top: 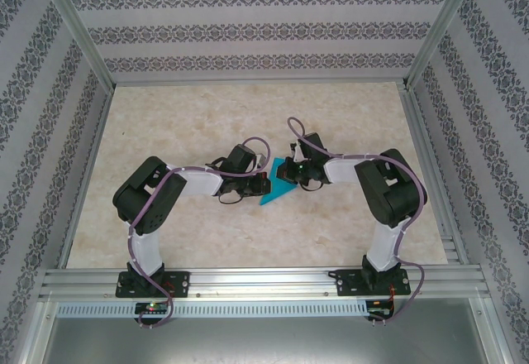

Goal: Fold a paper plane with a square sheet of paper (pick it up from the middle)
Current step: Fourth fold the wing at the center of the table.

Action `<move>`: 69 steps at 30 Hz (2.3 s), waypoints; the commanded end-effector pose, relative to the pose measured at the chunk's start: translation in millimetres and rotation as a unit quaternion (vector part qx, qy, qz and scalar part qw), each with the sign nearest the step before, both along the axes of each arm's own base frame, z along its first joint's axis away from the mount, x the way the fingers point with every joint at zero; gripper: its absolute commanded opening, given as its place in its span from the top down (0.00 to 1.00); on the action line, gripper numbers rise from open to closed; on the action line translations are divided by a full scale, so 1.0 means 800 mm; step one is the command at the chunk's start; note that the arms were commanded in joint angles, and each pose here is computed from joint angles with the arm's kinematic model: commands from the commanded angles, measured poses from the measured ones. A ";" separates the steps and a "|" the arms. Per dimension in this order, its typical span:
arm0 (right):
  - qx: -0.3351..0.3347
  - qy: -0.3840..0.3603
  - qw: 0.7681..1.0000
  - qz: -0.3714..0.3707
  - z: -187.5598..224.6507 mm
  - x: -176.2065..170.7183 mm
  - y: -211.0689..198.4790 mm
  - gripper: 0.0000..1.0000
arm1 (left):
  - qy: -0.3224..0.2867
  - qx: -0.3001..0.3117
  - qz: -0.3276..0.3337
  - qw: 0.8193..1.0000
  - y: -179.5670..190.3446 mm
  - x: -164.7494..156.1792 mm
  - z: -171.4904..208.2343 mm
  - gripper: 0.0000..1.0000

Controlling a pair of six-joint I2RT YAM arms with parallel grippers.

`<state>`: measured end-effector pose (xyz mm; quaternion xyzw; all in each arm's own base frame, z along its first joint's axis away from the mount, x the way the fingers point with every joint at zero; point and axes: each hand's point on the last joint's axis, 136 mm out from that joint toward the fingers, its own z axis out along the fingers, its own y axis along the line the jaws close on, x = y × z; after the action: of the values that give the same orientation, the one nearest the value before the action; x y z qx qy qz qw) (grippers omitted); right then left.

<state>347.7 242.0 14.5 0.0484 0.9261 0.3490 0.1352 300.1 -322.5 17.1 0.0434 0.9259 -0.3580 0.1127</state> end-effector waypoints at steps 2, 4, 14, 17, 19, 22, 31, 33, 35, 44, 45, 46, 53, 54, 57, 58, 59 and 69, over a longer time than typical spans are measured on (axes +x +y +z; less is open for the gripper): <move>-0.042 -0.007 0.996 -0.076 -0.016 0.044 -0.067 1.00 | 0.107 0.115 0.005 0.988 0.061 -0.058 -0.081 1.00; -0.043 -0.010 0.994 -0.102 -0.012 0.059 -0.086 1.00 | 0.108 0.116 0.005 0.987 0.062 -0.059 -0.082 1.00; -0.014 -0.059 0.992 -0.107 0.052 0.080 -0.087 1.00 | 0.106 0.113 0.001 0.988 0.059 -0.057 -0.081 1.00; -0.004 -0.069 0.994 -0.089 0.065 0.063 -0.067 1.00 | 0.107 0.113 0.000 0.988 0.058 -0.056 -0.081 1.00; -0.002 -0.059 0.996 -0.074 0.059 0.051 -0.052 1.00 | 0.105 0.112 0.000 0.988 0.057 -0.055 -0.080 1.00; 0.003 -0.037 0.998 -0.050 0.043 0.036 -0.028 1.00 | 0.105 0.112 0.000 0.988 0.057 -0.055 -0.081 1.00; -0.027 0.008 0.997 -0.073 -0.004 0.047 -0.042 1.00 | 0.108 0.115 0.001 0.987 0.060 -0.057 -0.082 1.00; -0.037 0.011 0.995 -0.095 -0.010 0.055 -0.059 1.00 | 0.108 0.114 0.001 0.988 0.060 -0.058 -0.082 1.00; -0.048 0.012 0.991 -0.122 -0.013 0.065 -0.081 1.00 | 0.108 0.115 0.001 0.987 0.060 -0.059 -0.083 1.00; -0.017 -0.027 0.991 -0.132 0.041 0.088 -0.092 1.00 | 0.106 0.112 -0.001 0.988 0.058 -0.057 -0.080 1.00; -0.010 -0.033 0.992 -0.122 0.051 0.083 -0.083 1.00 | 0.106 0.111 0.000 0.988 0.058 -0.056 -0.079 1.00; -0.005 -0.038 0.993 -0.112 0.059 0.076 -0.075 1.00 | 0.106 0.111 0.000 0.988 0.057 -0.056 -0.079 1.00; 0.020 -0.014 0.997 -0.070 0.060 0.019 -0.019 1.00 | 0.100 0.104 -0.001 0.990 0.053 -0.051 -0.073 1.00; 0.031 -0.007 0.997 -0.064 0.057 0.015 -0.009 1.00 | 0.100 0.103 -0.001 0.990 0.053 -0.052 -0.073 1.00; 0.054 0.021 0.997 -0.050 0.045 0.003 0.016 1.00 | 0.099 0.097 -0.001 0.990 0.050 -0.051 -0.071 1.00; 0.051 0.029 0.997 -0.047 0.039 0.000 0.020 1.00 | 0.099 0.096 -0.001 0.991 0.049 -0.050 -0.070 1.00; 0.048 0.034 0.997 -0.046 0.033 -0.003 0.022 1.00 | 0.098 0.094 -0.001 0.991 0.048 -0.050 -0.069 1.00; -0.007 0.088 0.995 -0.037 -0.026 -0.032 0.004 1.00 | 0.074 0.062 -0.019 0.995 0.028 -0.035 -0.030 1.00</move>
<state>333.6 253.7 13.3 0.1098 0.9230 0.3582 0.0878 298.5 -324.4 19.3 0.0502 0.9277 -0.3559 0.1006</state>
